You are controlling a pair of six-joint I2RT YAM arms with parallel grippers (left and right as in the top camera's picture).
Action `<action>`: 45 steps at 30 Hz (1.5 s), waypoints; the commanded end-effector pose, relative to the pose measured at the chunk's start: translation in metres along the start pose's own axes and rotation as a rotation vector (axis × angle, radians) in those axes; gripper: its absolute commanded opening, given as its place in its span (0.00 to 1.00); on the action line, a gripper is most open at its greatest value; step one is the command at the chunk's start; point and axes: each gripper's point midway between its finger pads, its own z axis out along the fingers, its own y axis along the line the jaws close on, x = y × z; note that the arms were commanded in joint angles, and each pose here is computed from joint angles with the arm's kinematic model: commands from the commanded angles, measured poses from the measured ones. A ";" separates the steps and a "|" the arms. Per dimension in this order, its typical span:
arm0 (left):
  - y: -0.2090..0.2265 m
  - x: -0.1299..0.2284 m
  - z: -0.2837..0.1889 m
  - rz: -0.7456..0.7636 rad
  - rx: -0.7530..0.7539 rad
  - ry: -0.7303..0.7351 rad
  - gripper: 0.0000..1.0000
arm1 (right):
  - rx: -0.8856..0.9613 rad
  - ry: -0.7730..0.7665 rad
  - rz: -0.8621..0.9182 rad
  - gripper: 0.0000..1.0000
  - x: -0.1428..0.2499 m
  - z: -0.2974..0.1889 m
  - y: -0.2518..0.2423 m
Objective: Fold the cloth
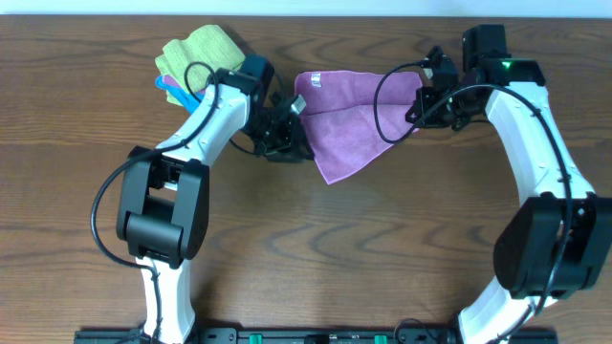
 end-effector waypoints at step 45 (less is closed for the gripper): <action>0.010 -0.004 0.080 -0.102 -0.067 -0.114 0.82 | -0.081 -0.009 -0.004 0.02 -0.003 0.001 0.014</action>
